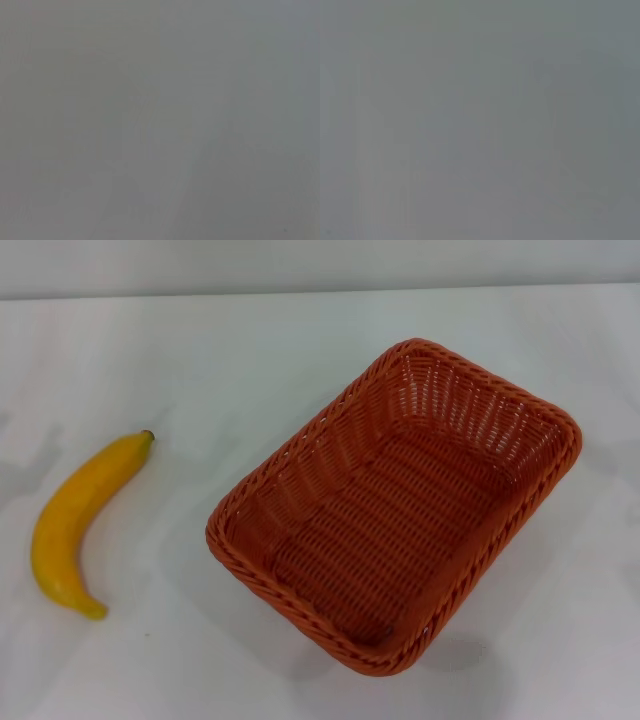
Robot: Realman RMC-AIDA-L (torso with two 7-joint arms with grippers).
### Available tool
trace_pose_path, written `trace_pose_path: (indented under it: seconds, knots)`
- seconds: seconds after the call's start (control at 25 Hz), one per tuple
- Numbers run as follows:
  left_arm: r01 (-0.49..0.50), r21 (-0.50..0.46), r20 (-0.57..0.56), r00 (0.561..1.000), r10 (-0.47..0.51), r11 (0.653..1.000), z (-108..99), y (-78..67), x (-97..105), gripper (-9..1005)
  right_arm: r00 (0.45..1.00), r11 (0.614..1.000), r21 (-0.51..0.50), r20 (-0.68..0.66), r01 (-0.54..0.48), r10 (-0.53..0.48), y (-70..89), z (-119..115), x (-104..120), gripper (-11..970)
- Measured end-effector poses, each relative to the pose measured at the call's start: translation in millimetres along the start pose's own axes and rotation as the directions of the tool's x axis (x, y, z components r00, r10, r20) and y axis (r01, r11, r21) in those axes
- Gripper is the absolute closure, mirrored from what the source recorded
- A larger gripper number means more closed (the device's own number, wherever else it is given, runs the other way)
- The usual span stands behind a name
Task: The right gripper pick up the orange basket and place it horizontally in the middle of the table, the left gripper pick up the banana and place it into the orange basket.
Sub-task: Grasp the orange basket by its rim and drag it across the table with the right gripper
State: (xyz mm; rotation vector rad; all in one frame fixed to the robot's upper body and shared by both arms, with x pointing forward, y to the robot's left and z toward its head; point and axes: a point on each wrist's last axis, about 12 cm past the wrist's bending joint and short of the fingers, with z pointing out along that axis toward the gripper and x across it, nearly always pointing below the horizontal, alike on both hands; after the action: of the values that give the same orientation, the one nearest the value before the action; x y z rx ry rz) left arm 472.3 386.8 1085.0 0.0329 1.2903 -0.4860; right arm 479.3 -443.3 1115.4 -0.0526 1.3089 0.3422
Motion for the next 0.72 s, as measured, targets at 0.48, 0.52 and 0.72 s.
trace_pose_path:
  seconds: [0.48,0.52,0.72]
  knots:
    - [0.003,0.003,0.004,1.000,-0.003,1.000,1.9,1.1,-1.7,194,0.995,0.986,-0.167,-0.091,0.026,-0.042,8.0,26.7,-21.1,89]
    - [0.005,0.003,0.004,1.000,-0.005,1.000,1.8,1.2,-1.8,194,0.993,0.982,-0.187,-0.105,0.033,-0.053,9.8,32.9,-27.6,89]
    - [0.014,-0.019,-0.002,1.000,-0.014,1.000,-2.8,2.9,-1.0,194,0.965,0.958,-0.281,-0.224,0.067,-0.133,26.7,78.5,-62.8,90]
